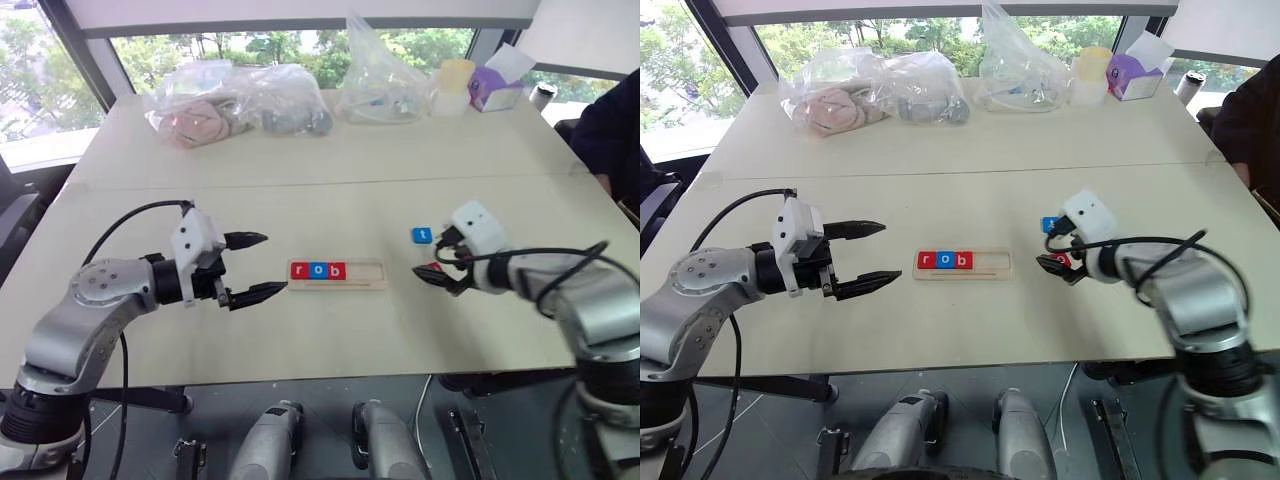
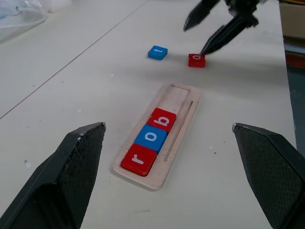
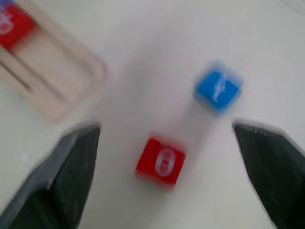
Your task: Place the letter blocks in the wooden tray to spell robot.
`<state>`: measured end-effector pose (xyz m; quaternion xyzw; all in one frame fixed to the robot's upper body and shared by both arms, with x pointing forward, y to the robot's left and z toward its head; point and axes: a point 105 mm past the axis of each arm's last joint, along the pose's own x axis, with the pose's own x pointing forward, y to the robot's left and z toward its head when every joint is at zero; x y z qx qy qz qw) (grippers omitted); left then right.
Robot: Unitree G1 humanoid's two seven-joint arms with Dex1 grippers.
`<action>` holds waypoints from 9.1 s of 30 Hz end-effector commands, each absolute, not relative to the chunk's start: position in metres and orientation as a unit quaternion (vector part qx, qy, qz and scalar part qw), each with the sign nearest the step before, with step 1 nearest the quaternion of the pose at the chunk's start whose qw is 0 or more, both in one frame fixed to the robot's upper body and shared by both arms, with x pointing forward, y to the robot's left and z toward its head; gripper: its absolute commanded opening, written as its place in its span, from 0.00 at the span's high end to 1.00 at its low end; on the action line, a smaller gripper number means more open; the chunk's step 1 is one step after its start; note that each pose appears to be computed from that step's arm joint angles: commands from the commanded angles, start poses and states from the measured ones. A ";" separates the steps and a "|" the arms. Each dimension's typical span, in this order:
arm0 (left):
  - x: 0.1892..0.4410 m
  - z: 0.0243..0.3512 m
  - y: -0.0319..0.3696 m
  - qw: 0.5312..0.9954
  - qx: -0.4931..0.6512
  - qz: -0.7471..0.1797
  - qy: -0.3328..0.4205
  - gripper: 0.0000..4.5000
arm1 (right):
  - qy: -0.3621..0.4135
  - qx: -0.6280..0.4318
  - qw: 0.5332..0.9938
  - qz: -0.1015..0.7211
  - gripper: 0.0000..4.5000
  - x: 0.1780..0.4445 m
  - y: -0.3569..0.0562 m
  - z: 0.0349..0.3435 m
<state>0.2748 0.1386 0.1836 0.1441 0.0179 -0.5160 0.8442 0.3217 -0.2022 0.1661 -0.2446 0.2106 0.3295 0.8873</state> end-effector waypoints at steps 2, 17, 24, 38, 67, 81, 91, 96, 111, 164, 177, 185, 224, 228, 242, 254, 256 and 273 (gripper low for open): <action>0.276 0.192 0.138 0.840 0.163 -0.517 0.000 0.00 | 0.152 -0.340 0.813 0.448 0.00 0.325 -0.216 0.162; 0.273 0.194 0.140 0.848 0.168 -0.502 -0.005 0.00 | 0.196 -0.410 0.720 0.524 0.00 0.356 -0.242 0.128; 0.272 0.195 0.142 0.850 0.170 -0.498 -0.005 0.00 | 0.198 -0.403 0.713 0.538 0.00 0.358 -0.238 0.125; 0.272 0.196 0.143 0.853 0.170 -0.493 -0.004 0.00 | 0.200 -0.384 0.701 0.566 0.00 0.358 -0.223 0.123; 0.270 0.195 0.145 0.855 0.171 -0.490 -0.003 0.00 | 0.119 -0.366 0.682 0.622 0.75 0.360 -0.121 0.150; 0.265 0.195 0.145 0.854 0.172 -0.492 -0.001 0.00 | 0.121 -0.378 0.669 0.628 0.75 0.358 -0.101 0.137; 0.266 0.195 0.144 0.852 0.172 -0.494 -0.001 0.00 | 0.118 -0.376 0.673 0.626 0.75 0.359 -0.097 0.134; 0.266 0.195 0.144 0.853 0.172 -0.493 -0.001 0.00 | 0.117 -0.375 0.671 0.629 0.63 0.358 -0.094 0.134; 0.266 0.195 0.143 0.855 0.167 -0.491 -0.001 0.00 | 0.064 -0.358 0.730 0.578 0.01 0.375 -0.099 0.170; 0.270 0.197 0.141 0.850 0.171 -0.499 -0.005 0.00 | 0.084 -0.408 0.756 0.505 0.01 0.390 -0.134 0.148; 0.269 0.197 0.141 0.851 0.170 -0.497 -0.004 0.00 | 0.071 -0.403 0.745 0.527 0.01 0.385 -0.116 0.141; 0.268 0.196 0.141 0.852 0.168 -0.496 -0.003 0.00 | 0.065 -0.412 0.741 0.527 0.01 0.386 -0.111 0.143; 0.274 0.195 0.138 0.849 0.168 -0.501 -0.010 0.00 | 0.202 -0.083 0.974 0.058 0.01 0.394 -0.180 0.118; 0.274 0.195 0.138 0.849 0.169 -0.500 -0.011 0.00 | 0.217 -0.039 0.975 0.035 0.01 0.395 -0.180 0.112; 0.273 0.194 0.138 0.849 0.169 -0.500 -0.011 0.00 | 0.253 -0.026 0.967 0.037 0.74 0.361 -0.179 0.110; 0.272 0.189 0.136 0.846 0.162 -0.508 -0.005 0.00 | 0.289 -0.009 0.956 0.040 0.74 0.306 -0.162 0.113; 0.272 0.189 0.136 0.846 0.162 -0.509 -0.005 0.00 | 0.290 -0.010 0.956 0.031 0.74 0.307 -0.163 0.113; 0.274 0.191 0.135 0.847 0.164 -0.506 -0.009 0.00 | 0.247 -0.126 0.940 0.197 0.01 0.324 -0.152 0.144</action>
